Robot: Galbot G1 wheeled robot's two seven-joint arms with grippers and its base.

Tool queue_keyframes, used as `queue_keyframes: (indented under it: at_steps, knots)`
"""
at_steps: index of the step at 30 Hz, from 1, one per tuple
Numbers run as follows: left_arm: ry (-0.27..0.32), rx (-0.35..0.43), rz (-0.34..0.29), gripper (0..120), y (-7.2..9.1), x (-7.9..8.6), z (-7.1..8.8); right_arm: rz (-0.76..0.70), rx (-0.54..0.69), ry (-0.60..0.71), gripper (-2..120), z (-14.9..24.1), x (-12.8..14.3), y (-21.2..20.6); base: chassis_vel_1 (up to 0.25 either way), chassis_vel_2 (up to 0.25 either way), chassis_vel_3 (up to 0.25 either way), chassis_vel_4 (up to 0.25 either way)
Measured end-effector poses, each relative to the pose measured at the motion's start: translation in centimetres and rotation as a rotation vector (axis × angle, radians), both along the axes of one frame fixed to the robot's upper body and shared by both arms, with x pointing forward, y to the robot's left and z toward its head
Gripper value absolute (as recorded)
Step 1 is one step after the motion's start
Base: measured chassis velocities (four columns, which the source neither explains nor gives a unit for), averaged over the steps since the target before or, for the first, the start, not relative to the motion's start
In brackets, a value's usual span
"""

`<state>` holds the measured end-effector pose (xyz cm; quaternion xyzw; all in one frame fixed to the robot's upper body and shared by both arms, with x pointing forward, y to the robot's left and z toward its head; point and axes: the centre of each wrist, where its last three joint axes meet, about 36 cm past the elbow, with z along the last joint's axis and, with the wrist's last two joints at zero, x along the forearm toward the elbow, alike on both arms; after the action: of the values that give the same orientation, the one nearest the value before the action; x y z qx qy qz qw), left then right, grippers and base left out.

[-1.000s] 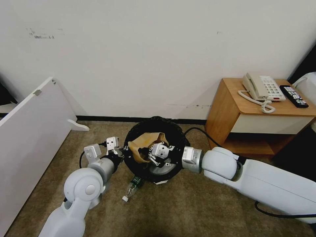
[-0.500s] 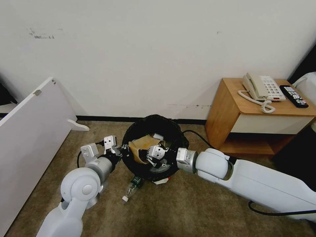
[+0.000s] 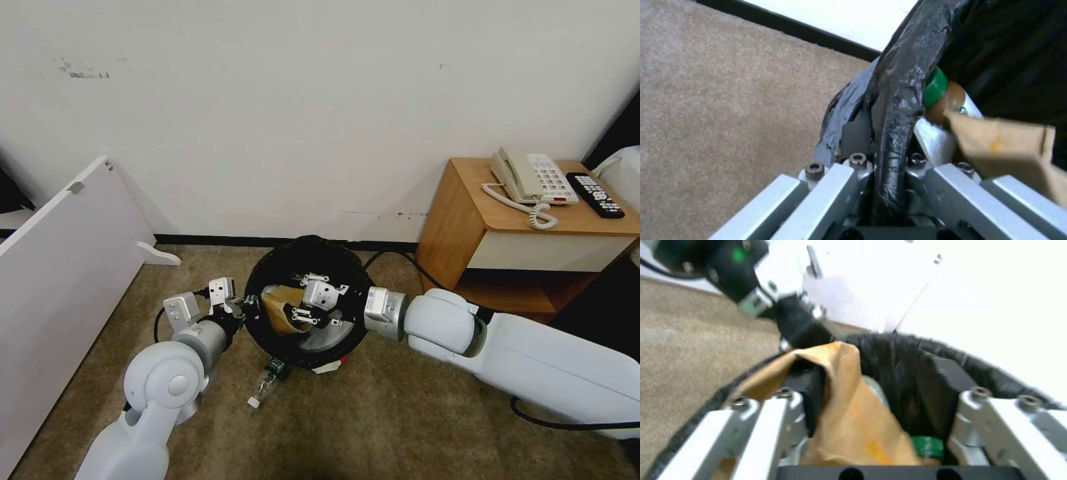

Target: Pick up the trash bin and place the garbage on the floor into it.

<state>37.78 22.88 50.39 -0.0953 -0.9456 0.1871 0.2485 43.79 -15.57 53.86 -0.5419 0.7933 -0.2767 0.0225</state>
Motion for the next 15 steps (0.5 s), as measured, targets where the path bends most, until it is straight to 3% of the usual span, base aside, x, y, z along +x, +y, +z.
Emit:
queue_keyframes:
  at_steps: [6,11,15]
  knots:
    - [0.003,0.004,0.011,1,0.0,0.1,-0.1,0.015,0.006,-0.011,74,1.2,-0.6,-0.1,0.000,0.000,0.000,0.000]
    - [0.007,0.009,0.028,1,0.1,0.1,0.0,0.014,0.006,-0.024,96,2.4,-1.1,-0.9,0.000,0.000,0.000,0.000]
    - [0.010,0.013,0.039,1,0.3,0.0,-0.1,0.004,0.010,-0.032,100,2.9,-1.3,-1.4,0.000,0.000,0.000,0.000]
